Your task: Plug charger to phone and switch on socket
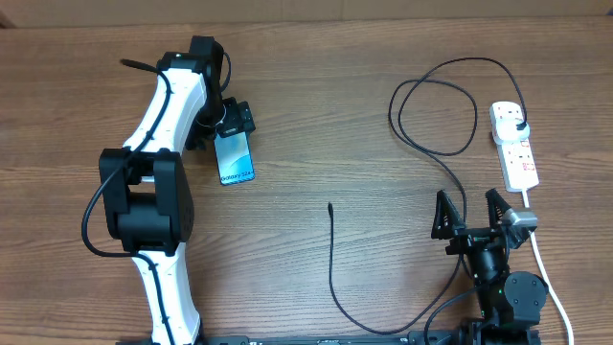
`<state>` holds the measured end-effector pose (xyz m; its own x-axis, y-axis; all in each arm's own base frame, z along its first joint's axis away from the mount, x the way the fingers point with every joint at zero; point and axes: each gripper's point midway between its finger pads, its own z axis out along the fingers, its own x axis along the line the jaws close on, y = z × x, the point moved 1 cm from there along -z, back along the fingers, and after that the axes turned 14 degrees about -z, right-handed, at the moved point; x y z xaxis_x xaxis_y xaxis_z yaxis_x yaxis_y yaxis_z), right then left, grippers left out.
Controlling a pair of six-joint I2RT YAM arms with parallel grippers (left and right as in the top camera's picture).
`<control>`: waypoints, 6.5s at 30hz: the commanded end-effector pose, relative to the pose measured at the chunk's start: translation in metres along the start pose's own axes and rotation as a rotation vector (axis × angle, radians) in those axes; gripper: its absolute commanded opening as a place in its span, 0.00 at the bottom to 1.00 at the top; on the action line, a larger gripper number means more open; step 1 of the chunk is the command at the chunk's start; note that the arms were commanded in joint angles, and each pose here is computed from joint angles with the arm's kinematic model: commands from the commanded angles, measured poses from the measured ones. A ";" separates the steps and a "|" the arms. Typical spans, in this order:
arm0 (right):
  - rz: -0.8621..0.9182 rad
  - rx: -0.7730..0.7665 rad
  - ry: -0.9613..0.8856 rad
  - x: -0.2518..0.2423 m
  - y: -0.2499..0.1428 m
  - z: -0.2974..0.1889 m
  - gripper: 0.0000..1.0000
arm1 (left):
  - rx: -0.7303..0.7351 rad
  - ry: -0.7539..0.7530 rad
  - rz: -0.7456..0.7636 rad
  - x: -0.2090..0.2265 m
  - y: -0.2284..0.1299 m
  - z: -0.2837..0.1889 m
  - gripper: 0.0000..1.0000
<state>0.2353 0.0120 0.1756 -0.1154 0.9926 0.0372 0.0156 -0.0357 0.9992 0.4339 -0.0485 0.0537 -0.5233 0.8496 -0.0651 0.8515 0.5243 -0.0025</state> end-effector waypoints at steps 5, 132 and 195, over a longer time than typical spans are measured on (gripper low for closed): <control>0.003 -0.005 0.003 0.001 -0.002 0.000 1.00 | 0.035 -0.005 0.046 -0.005 -0.011 0.008 1.00; 0.003 -0.005 0.003 0.001 -0.002 0.000 1.00 | -0.008 0.041 0.010 0.003 -0.012 0.058 0.98; 0.003 -0.005 0.003 0.001 -0.002 0.000 1.00 | -0.016 0.058 0.010 0.006 -0.011 0.058 0.04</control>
<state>0.2353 0.0120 0.1756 -0.1154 0.9926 0.0372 0.0156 -0.0357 0.9992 0.4313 -0.0524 0.0129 -0.5169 0.8550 -0.0433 0.8539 0.5185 0.0446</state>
